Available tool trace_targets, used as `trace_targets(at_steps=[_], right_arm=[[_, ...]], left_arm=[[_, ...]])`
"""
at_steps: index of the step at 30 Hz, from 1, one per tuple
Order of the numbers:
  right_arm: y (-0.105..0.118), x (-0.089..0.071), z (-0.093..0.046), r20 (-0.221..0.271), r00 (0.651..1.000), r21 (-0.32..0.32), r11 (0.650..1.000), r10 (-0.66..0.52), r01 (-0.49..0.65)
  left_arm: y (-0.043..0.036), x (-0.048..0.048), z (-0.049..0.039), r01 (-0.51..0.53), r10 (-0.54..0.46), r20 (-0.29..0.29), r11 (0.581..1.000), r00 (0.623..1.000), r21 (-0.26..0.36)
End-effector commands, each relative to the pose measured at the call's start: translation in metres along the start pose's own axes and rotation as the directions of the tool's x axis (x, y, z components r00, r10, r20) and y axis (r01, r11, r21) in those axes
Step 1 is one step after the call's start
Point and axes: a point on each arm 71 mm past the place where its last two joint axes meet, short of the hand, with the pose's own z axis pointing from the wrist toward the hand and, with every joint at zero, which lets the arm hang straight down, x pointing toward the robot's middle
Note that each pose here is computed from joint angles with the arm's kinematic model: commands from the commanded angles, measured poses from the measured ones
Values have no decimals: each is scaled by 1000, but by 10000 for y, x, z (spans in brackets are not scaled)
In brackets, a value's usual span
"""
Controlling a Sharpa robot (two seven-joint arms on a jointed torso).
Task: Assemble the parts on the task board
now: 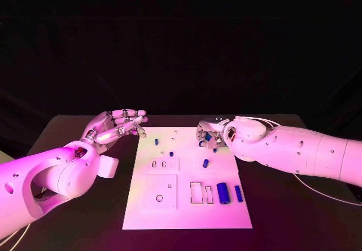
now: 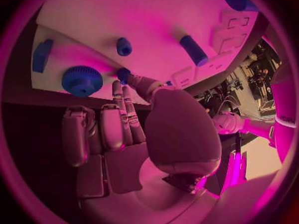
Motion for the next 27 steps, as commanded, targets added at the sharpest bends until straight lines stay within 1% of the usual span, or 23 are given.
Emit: trace_targets(at_steps=[1,9,12,16,19,27], right_arm=[[-3,30,5,-27,999,3,1000,-22,22],[-18,36,8,-25,999,12,1000,-26,26],[-20,28,6,-9,1000,13,1000,-24,24],[-16,7,9,24,999,16,1000,-21,20],[-12,-1,15,35,999,21,1000,-21,21],[-5,22,39,17,999,41,998,-39,38]], left_arm=[[-15,24,5,15,-15,-21,1000,1000,5],[-13,21,3,15,-15,-22,1000,1000,1],[-11,17,4,15,-15,-21,1000,1000,-1],[-10,15,5,16,-16,-21,1000,1000,-2],[-9,16,6,16,-16,-23,1000,1000,-3],[-8,22,6,19,-19,-26,1000,999,-4]])
